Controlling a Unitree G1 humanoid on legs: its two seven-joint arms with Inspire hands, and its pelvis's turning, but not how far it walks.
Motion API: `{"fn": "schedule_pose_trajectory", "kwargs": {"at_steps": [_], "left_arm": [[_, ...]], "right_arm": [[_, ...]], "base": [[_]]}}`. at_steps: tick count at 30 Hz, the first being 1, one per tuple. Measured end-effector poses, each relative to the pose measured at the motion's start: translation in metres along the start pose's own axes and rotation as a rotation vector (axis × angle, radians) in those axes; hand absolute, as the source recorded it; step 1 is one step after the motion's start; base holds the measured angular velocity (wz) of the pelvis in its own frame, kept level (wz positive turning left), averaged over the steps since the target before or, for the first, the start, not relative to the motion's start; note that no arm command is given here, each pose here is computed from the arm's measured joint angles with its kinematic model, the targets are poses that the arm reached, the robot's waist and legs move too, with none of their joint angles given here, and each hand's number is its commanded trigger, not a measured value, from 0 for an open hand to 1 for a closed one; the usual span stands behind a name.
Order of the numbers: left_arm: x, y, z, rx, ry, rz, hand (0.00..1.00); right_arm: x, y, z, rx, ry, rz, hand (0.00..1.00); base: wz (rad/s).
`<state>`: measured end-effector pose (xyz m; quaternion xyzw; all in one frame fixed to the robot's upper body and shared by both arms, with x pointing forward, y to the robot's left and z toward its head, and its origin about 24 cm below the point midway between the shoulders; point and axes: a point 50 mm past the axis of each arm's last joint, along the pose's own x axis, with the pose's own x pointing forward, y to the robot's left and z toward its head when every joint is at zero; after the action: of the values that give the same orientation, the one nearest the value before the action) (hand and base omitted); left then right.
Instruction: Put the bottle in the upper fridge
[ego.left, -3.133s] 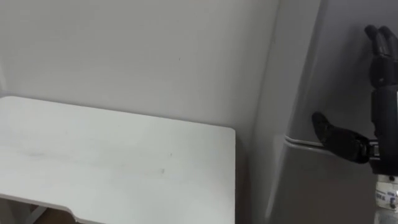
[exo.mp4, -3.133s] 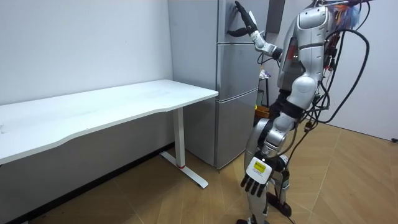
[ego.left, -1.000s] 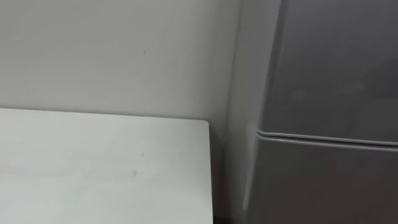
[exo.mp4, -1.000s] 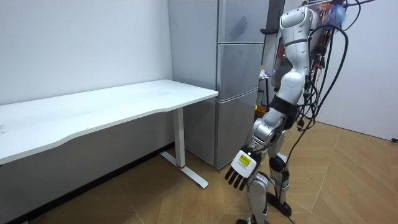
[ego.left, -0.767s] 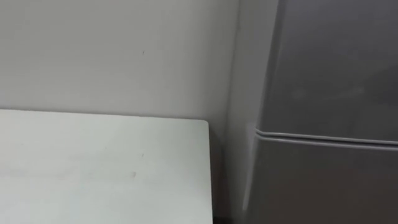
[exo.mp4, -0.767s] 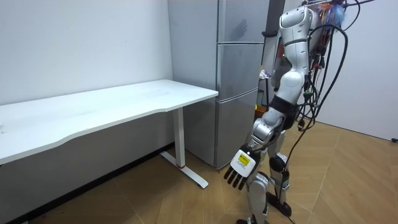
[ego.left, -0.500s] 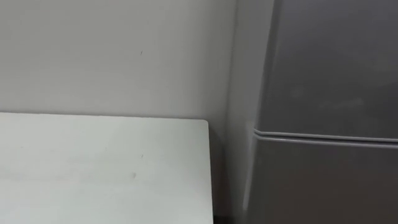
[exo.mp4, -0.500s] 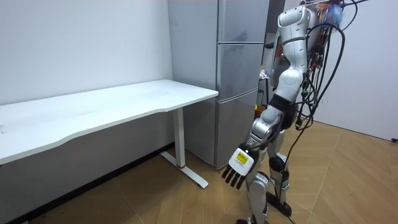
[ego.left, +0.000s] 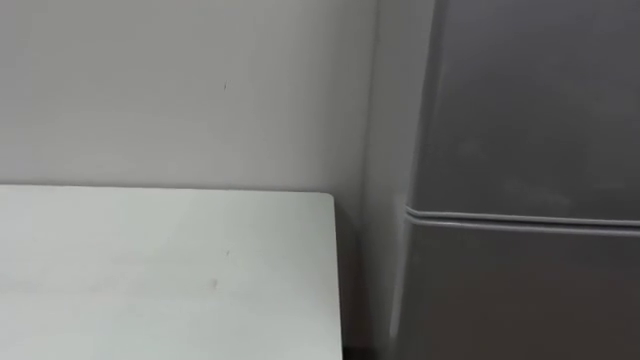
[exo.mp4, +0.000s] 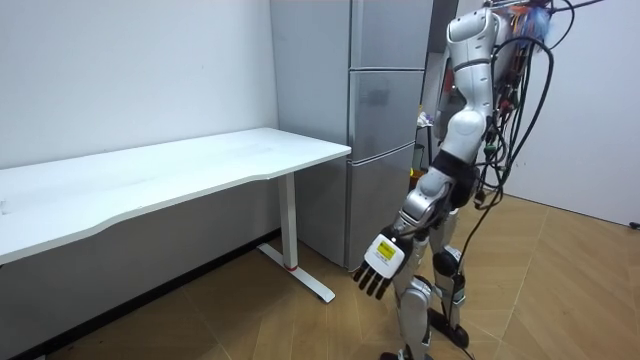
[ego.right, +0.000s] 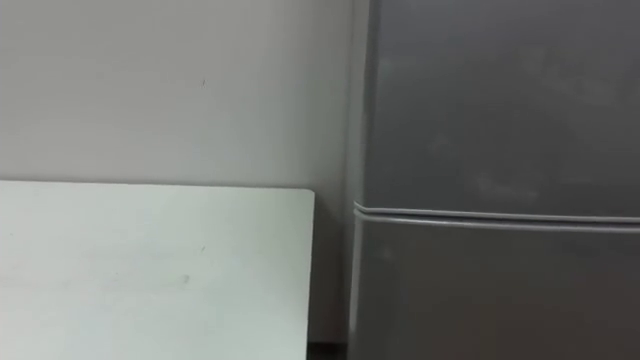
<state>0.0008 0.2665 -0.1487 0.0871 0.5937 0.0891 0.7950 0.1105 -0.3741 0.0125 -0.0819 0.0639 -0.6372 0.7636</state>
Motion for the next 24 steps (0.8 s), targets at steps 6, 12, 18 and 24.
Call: {"fn": "schedule_pose_trajectory", "kwargs": {"at_steps": [6, 12, 18, 24], "left_arm": [[-0.001, -0.005, 0.001, -0.012, -0.016, -0.009, 0.0], [-0.001, -0.009, -0.002, -0.073, -0.012, -0.016, 0.0], [-0.003, -0.012, -0.01, -0.089, 0.009, 0.003, 0.0], [-0.004, -0.015, -0.017, -0.107, 0.033, 0.008, 0.0]], "right_arm": [[-0.019, 0.003, -0.038, -0.083, 0.138, 0.034, 0.0], [-0.038, 0.002, -0.06, -0.07, 0.277, 0.089, 0.0], [-0.062, -0.014, -0.104, -0.131, 0.496, 0.069, 0.0], [-0.084, -0.035, -0.138, -0.197, 0.669, 0.048, 0.0]], "base": [[-0.02], [-0.03], [0.0], [-0.01]]}}
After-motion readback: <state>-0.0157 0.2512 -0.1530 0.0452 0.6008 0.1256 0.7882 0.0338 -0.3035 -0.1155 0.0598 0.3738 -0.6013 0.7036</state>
